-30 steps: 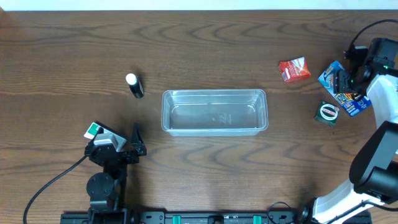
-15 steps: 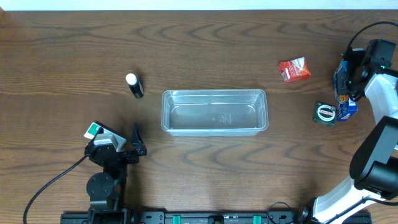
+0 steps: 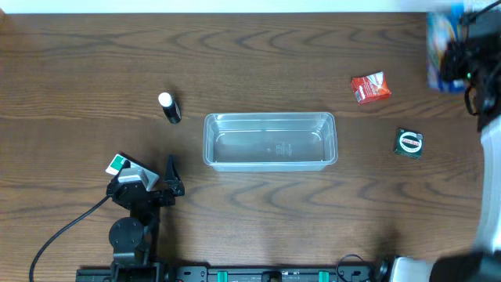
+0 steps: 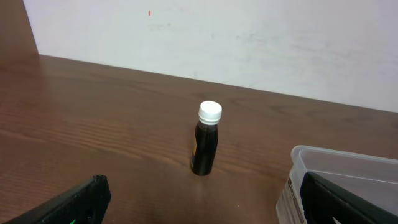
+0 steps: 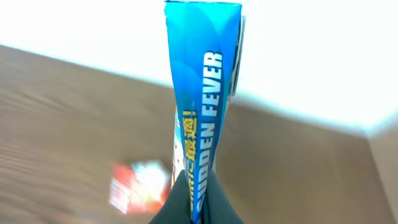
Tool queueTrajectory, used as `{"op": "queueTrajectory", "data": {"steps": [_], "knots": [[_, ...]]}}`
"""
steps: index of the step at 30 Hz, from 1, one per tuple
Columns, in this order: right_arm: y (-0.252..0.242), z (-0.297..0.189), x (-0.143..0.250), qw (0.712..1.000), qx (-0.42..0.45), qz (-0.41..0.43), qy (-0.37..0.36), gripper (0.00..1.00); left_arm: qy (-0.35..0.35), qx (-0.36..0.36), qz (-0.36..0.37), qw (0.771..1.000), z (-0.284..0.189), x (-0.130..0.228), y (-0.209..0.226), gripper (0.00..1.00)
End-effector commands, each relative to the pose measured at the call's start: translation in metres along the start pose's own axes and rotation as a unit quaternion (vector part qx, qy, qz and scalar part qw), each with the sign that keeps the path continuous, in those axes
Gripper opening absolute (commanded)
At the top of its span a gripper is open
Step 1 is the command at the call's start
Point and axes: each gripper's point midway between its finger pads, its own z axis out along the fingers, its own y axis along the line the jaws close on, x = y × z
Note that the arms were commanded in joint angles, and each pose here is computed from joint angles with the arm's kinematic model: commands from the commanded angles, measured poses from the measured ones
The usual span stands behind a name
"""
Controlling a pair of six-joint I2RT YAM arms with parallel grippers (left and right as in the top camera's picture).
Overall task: Pack container
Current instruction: 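Lift the blue box with the right gripper and carry it over the container, then lower the blue box upright into the container's right side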
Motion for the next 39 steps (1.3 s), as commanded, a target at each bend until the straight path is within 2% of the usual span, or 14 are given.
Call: {"op": "queueTrajectory", "data": {"steps": [1, 4, 5, 9, 14, 22, 30, 39], "knots": [[0.105, -0.039, -0.053, 0.964, -0.222, -0.091, -0.119, 0.01, 0.024, -0.012, 0.009, 1.0, 0.001, 0.016, 0.006, 0.98], [0.158, -0.051, -0.053, 0.932, -0.299, -0.156, -0.138, 0.01, 0.024, -0.012, 0.009, 1.0, 0.001, 0.016, 0.006, 0.98], [0.182, -0.053, -0.044, 0.917, -0.328, -0.185, -0.13, 0.01, 0.024, -0.012, 0.009, 1.0, 0.001, 0.016, 0.006, 0.98], [0.223, -0.053, -0.017, 0.89, -0.374, -0.241, -0.097, 0.01, 0.027, -0.013, 0.009, 1.0, 0.001, 0.018, 0.006, 0.98], [0.258, -0.042, 0.022, 0.866, -0.388, -0.314, -0.028, 0.01, 0.03, -0.013, 0.009, 0.999, 0.002, 0.019, 0.006, 0.98], [0.297, -0.021, 0.074, 0.812, -0.388, -0.433, 0.057, 0.01, 0.03, -0.013, 0.009, 0.999, 0.002, 0.019, 0.006, 0.98], [0.32, -0.01, 0.113, 0.779, -0.396, -0.47, 0.126, 0.01, 0.03, -0.013, 0.009, 0.999, 0.002, 0.019, 0.006, 0.98], [0.325, -0.003, 0.127, 0.778, -0.382, -0.476, 0.146, 0.01, 0.03, -0.013, 0.009, 0.999, 0.002, 0.019, 0.006, 0.98]]}}
